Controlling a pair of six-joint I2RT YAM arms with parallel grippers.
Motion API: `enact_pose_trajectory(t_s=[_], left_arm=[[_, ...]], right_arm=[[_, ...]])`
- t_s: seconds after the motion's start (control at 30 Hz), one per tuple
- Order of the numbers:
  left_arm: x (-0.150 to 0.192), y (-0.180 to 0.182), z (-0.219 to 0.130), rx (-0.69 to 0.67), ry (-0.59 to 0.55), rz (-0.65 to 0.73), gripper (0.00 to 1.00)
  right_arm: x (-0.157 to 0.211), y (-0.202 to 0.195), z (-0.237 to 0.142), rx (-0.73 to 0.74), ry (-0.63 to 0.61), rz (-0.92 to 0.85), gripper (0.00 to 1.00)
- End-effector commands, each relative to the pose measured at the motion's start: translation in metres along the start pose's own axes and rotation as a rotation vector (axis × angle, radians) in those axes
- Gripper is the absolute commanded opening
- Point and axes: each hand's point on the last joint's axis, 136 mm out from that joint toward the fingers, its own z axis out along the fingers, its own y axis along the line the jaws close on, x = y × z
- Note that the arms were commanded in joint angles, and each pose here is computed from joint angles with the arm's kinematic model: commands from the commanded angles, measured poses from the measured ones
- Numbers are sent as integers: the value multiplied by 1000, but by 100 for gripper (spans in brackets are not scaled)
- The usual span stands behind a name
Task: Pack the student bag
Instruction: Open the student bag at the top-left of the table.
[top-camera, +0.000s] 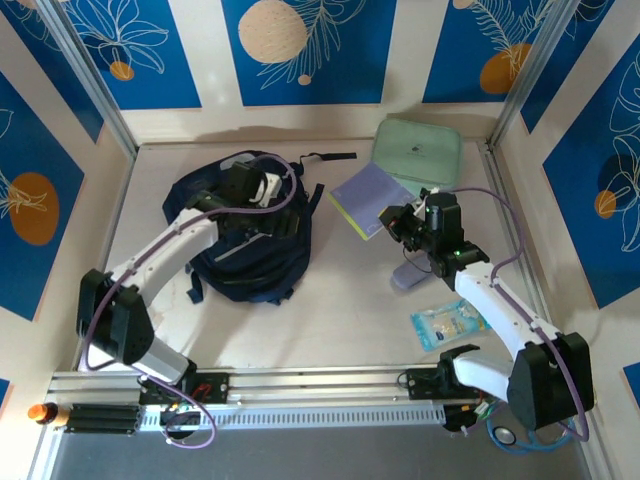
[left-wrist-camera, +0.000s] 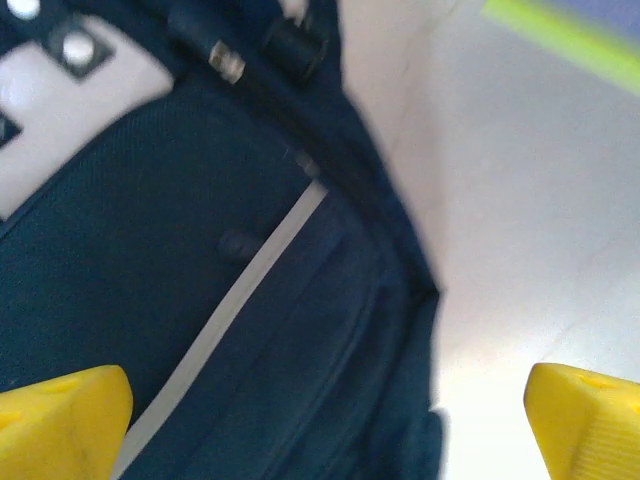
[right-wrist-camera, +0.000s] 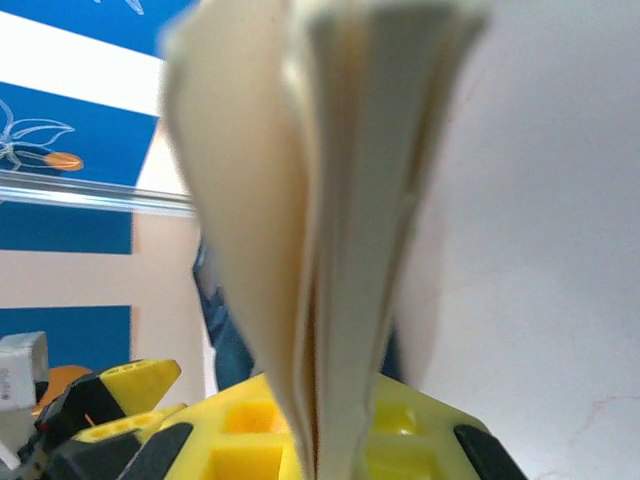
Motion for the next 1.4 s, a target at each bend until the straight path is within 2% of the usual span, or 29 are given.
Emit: enact_pose_trajectory(t_s=[0.0,0.07,0.3,0.4,0.67,0.93,1.03,1.2,1.33,1.37], left_arm=[[38,21,4,-179,216,265,100],[47,27,10,-230,287,310,98],[72,29,33,-246,477,377,74],[77,26,41,-235,521,399,67],[72,36,47,-331,555,419,59],[75,36,54,-368,591,453,51],[80,34,58,-359,622,457,40],[79,27,60,-356,603,478,36],[69,30,56,-391,564,477,22],[64,30,53,-398,545,472,16]], right_arm=[[-8,10,-4,-13,-24,-44,0],[-8,10,-3,-16,-21,-39,0],[-6,7,2,-8,-10,-26,0],[-6,4,4,0,-5,-21,0],[-5,3,6,2,5,-14,0],[-5,1,5,16,-2,-5,0],[-4,-1,6,21,3,-2,0],[-3,-2,5,24,2,1,0],[-4,-2,4,24,0,2,0],[-4,-1,4,23,0,0,0]])
